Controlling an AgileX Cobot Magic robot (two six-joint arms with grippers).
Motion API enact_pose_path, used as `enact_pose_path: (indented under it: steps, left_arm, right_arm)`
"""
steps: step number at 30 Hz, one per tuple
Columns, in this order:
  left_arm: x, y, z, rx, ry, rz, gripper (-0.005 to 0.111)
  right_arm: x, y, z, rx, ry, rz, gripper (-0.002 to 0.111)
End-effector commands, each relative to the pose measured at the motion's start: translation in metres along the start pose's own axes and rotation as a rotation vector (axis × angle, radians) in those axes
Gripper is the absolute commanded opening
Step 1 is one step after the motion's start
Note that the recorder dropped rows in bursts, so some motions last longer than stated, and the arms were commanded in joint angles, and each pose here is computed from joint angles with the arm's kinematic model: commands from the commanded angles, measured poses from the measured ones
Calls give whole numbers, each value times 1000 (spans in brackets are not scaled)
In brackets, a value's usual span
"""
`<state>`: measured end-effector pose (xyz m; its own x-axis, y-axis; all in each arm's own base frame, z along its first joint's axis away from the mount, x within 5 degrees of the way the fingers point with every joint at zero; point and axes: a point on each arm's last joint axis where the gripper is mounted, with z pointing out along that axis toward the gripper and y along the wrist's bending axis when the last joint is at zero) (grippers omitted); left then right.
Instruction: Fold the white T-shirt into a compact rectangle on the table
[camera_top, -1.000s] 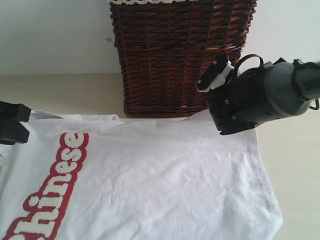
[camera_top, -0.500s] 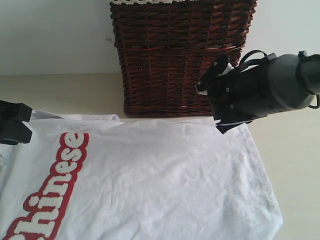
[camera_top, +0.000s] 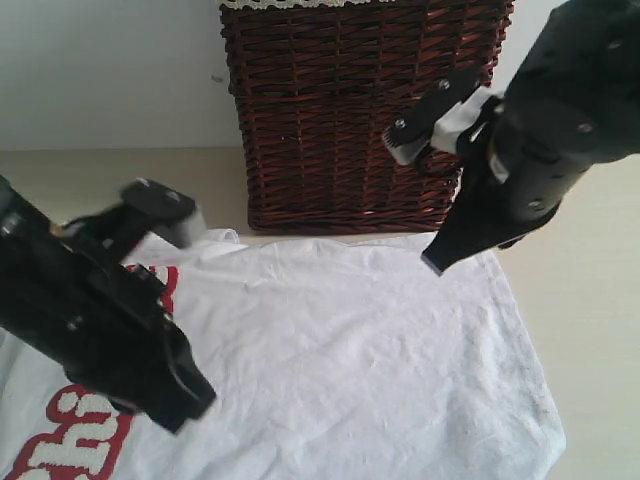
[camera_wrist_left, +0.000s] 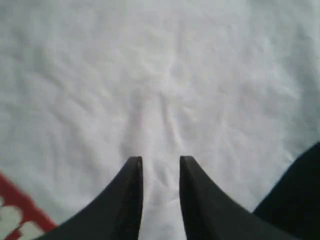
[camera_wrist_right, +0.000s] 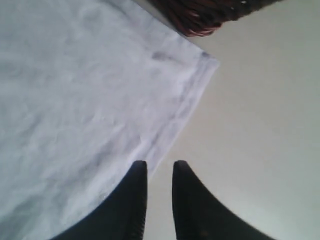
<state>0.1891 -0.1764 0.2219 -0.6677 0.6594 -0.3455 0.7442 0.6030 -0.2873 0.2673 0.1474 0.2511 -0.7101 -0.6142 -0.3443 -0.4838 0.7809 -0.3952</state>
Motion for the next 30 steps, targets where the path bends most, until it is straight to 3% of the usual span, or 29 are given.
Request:
enact_pose_path:
  steps: [1,3,8,9,14,17,23,27,30]
  left_arm:
    - [-6,-52,33,40,-24,178,27]
    - [-9,-74,46,41,-77,243,32]
    - [-9,-121,86,41,-163,325,66]
    - [-10,-128,92,49,-159,328,68]
    - [-16,-159,128,82,-94,339,67]
    - [-25,-167,150,78,-68,352,67]
    - [-35,-161,187,-42,71,359,65]
    - [-43,-155,186,-160,147,379,47]
    - [-50,-160,174,-159,127,390,32]
  right_arm:
    - [13,-22,-47,25,-61,121,19]
    - [19,-29,-68,10,-124,173,19]
    - [34,-41,-108,-27,-254,248,19]
    - [37,-42,-113,-28,-268,254,19]
    - [47,-46,-135,-73,-355,277,19]
    - [50,-47,-140,-89,-377,278,19]
    - [50,-45,-140,-110,-373,270,19]
    - [50,-43,-141,-127,-377,266,19]
    - [49,-43,-141,-129,-381,264,19]
